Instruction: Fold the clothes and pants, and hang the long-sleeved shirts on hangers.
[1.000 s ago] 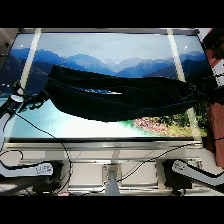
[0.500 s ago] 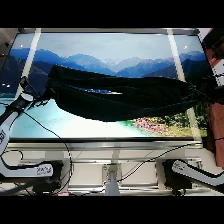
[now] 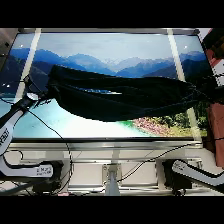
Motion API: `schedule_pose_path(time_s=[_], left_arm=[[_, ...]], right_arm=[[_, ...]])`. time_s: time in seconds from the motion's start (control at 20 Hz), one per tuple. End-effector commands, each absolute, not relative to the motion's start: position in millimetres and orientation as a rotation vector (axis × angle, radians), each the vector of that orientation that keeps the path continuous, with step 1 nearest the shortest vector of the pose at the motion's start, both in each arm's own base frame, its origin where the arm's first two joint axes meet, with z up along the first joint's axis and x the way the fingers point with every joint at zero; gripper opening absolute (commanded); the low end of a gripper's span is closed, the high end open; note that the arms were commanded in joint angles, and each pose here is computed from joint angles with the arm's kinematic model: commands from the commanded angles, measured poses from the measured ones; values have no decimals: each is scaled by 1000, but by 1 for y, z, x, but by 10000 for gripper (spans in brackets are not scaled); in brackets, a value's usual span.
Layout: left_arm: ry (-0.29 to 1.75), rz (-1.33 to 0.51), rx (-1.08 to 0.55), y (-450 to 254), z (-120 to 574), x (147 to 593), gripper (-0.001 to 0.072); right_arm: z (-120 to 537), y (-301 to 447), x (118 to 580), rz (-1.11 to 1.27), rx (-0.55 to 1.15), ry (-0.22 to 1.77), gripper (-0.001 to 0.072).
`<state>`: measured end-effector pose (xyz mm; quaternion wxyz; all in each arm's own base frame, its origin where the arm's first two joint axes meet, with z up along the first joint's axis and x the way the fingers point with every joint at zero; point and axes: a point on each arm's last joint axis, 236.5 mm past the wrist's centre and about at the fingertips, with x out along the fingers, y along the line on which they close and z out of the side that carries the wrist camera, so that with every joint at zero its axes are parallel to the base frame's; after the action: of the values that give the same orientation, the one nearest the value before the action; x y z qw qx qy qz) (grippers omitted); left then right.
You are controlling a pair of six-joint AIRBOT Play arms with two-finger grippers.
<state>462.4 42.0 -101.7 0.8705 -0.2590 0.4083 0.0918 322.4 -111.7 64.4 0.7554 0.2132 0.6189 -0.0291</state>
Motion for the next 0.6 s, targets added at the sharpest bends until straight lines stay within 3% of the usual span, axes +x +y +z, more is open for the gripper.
schedule_pose_path(time_s=[0.0,0.05,0.1,0.15,0.55], left_arm=[[819,188,-519,34,-100,471,453],[807,192,-517,35,-98,473,322],[803,194,-529,34,-97,473,123],[801,193,-530,34,-96,473,21],[614,212,-358,93,11,465,16]], right_arm=[[65,-111,323,-62,465,1349,37],[65,-111,322,-61,465,1351,37],[65,-111,322,-61,465,1351,37],[65,-111,322,-61,465,1351,37],[67,-102,320,-48,510,1365,37]])
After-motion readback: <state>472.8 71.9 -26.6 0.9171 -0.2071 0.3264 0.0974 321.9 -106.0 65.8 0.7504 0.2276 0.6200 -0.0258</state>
